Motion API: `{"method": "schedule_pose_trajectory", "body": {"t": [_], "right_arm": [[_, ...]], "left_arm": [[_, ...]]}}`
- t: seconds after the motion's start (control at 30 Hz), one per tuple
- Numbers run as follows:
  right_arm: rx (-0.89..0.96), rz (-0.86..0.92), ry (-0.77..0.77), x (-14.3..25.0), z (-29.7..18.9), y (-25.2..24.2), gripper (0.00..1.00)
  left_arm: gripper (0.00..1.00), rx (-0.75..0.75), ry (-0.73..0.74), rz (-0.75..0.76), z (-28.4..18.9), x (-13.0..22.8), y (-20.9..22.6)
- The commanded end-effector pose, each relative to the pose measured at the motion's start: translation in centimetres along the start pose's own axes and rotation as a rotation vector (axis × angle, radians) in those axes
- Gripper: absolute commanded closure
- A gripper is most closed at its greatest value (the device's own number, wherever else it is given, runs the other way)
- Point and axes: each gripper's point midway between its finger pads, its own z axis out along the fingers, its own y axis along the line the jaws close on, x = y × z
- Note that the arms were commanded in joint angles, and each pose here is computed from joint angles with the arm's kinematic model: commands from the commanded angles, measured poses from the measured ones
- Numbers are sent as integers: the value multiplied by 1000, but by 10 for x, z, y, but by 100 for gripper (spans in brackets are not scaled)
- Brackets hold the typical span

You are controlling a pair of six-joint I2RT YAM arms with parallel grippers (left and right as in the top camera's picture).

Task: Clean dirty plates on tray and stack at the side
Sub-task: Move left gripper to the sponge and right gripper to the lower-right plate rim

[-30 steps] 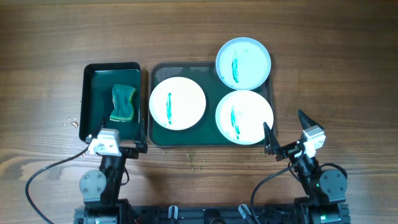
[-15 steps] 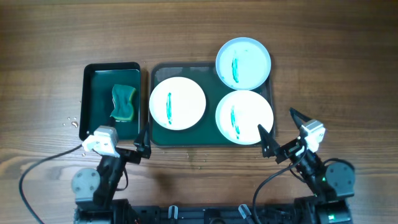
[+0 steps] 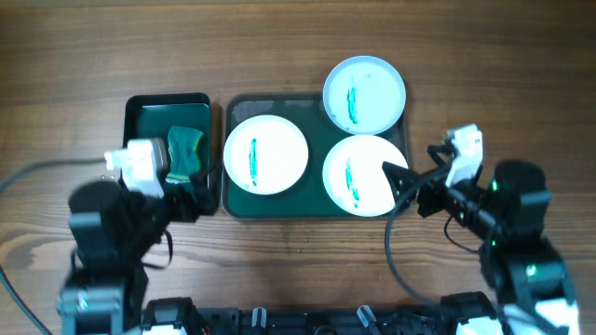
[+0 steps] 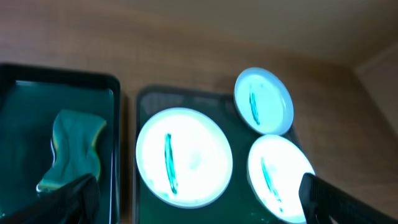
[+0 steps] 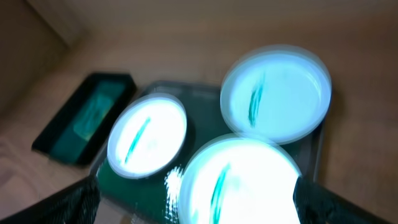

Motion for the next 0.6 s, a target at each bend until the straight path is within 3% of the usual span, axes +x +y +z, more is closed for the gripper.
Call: {"method": "schedule_pose_trajectory", "body": {"t": [0.0,0.2,0.3,0.37,0.47,0.57], "right_arm": [[-10,30,118,-18,5,5,0],[-1,34,341,-25,18,0,0],[-3,51,348,-32,32,-5,0],[-31,196,337,-37,46,-2,0],[-42,232,338,-39,58,-4,0],[-62,235,349,-37,70,-6,14]], "left_arm": [[0,7,108,-39,2,-20,-10],[0,-38,282,-112,7,-27,-9],[0,-45,310,-124,16,-27,-6],[0,-49,333,-135,25,-25,-2],[0,-45,357,-145,32,-22,0],[0,-50,374,-152,36,-20,2]]}}
